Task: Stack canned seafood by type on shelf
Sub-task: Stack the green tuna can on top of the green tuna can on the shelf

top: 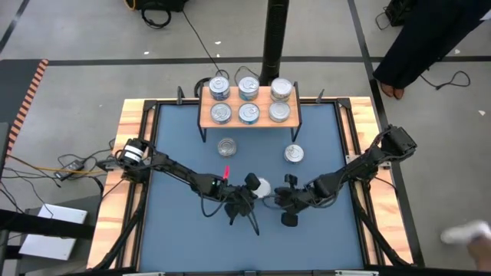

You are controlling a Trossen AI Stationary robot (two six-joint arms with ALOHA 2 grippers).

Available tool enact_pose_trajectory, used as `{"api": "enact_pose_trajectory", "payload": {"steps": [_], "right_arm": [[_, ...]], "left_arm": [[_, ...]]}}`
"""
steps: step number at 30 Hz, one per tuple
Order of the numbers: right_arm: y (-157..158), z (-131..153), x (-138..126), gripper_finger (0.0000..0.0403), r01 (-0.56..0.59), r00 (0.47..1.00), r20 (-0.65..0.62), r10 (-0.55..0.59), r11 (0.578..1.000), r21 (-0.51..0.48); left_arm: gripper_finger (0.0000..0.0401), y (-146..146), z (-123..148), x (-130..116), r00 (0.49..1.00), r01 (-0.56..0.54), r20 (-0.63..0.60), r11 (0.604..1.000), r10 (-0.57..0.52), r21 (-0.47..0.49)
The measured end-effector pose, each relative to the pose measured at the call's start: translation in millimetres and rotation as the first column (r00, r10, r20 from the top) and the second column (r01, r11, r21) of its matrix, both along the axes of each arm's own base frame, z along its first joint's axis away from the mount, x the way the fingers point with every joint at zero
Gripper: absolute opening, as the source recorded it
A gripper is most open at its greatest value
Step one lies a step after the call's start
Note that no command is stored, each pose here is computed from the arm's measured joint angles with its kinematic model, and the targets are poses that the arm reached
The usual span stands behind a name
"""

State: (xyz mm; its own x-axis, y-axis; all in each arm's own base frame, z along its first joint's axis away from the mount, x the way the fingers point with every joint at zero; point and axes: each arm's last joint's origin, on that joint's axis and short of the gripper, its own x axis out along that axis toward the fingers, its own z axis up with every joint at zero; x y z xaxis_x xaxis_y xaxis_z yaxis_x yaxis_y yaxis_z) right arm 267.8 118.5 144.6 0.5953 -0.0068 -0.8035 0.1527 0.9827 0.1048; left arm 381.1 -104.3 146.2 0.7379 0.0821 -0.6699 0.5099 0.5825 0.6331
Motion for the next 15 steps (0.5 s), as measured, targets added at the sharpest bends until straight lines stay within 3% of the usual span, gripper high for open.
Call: {"api": "enact_pose_trajectory", "payload": {"steps": [7, 15], "right_arm": [[24, 8, -9, 0.0142, -0.065, 0.992, 0.085, 0.094, 0.952, -0.3], [35, -11, -11, 0.0241, -0.072, 0.99, 0.068, 0.121, 0.867, -0.493]], "left_arm": [[0.0001, 3, 14, 10, 0.998, -0.054, 0.008, 0.992, 0.056, -0.115], [0.0001, 11, 23, 18, 0.992, -0.123, 0.011, 0.97, 0.128, -0.208]]}}
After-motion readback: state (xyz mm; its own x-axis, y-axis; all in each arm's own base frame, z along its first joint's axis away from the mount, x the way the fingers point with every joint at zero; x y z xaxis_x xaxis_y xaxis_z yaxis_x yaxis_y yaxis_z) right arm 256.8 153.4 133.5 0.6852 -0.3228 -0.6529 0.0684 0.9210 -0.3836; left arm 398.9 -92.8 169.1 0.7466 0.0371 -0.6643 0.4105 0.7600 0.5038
